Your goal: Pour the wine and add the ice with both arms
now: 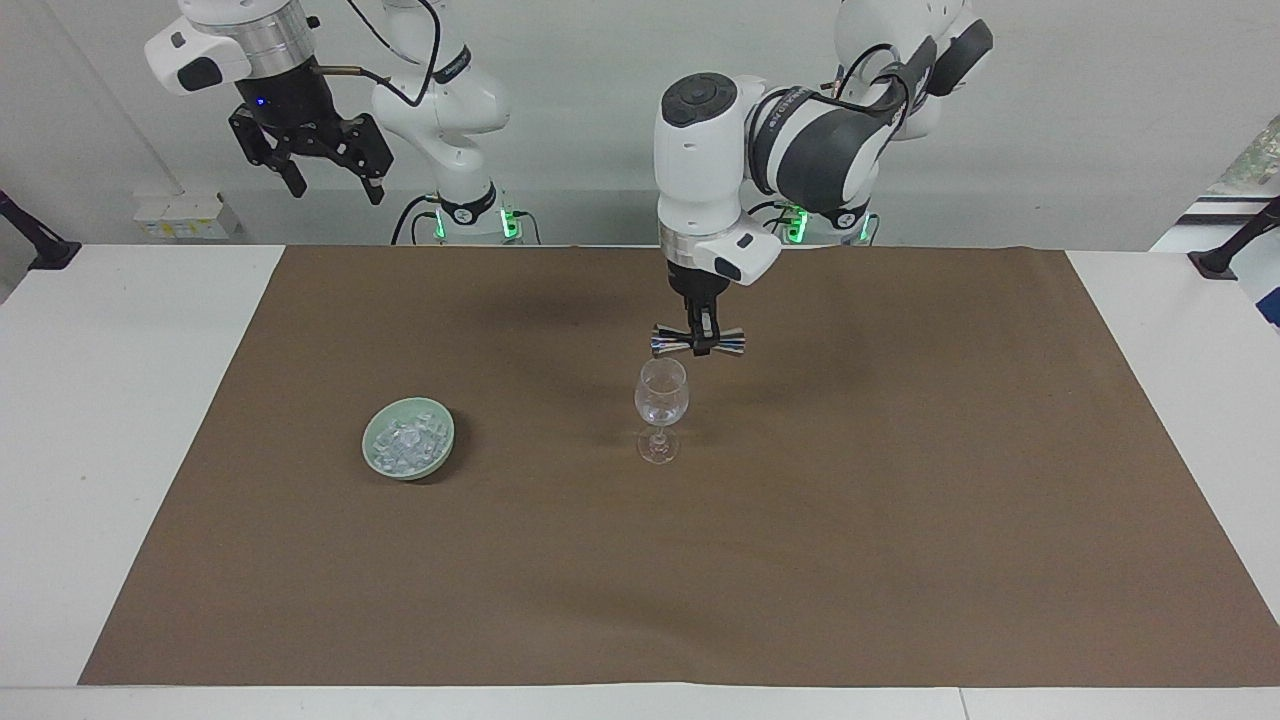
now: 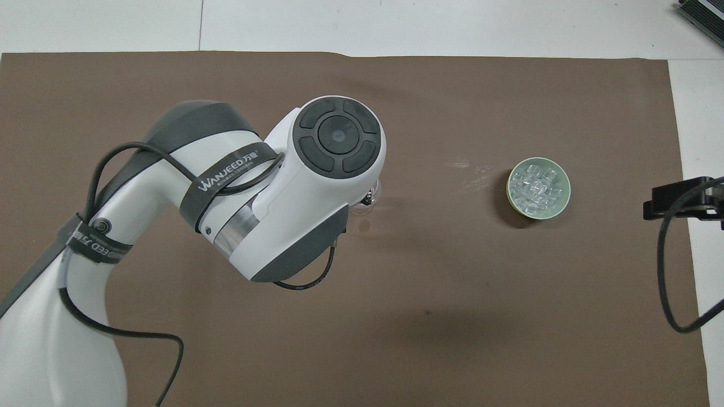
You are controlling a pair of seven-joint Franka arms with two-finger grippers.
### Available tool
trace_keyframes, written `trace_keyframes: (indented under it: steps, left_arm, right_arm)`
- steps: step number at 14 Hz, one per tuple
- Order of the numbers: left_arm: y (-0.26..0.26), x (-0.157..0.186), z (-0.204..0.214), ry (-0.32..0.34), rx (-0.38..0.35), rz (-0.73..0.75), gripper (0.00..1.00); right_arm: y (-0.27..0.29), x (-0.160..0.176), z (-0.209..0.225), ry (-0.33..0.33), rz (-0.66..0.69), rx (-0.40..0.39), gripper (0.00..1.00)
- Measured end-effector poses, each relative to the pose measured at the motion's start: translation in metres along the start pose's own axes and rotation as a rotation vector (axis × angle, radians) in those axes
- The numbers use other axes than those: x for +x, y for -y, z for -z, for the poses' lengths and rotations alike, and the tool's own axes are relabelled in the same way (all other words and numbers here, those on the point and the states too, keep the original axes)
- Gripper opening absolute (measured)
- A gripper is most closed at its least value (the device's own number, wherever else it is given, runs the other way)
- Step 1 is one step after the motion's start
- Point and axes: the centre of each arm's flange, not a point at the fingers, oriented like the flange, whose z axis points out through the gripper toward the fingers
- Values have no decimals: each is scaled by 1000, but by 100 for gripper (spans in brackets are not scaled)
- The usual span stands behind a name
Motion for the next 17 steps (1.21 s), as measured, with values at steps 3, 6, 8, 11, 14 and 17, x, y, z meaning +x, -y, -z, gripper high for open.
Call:
trace_keyframes:
  steps: [3, 6, 8, 11, 14, 17]
  left_arm:
    - [-11, 18, 7, 67, 56, -30, 23]
    - [-30, 54, 21, 166, 110, -38, 23]
    - [-39, 78, 33, 220, 118, -54, 23]
    - [-47, 101, 42, 283, 133, -89, 23]
    - [-62, 143, 44, 381, 170, -127, 22]
    - [-71, 186, 50, 454, 178, -172, 22]
  right_arm:
    - [0, 0, 0, 0, 0, 0, 100]
    - [0, 0, 0, 0, 0, 0, 100]
    - [0, 0, 0, 0, 0, 0, 100]
    - [0, 0, 0, 0, 0, 0, 100]
    - [0, -1, 2, -3, 0, 1, 100]
    - [-2, -1, 2, -4, -3, 1, 100]
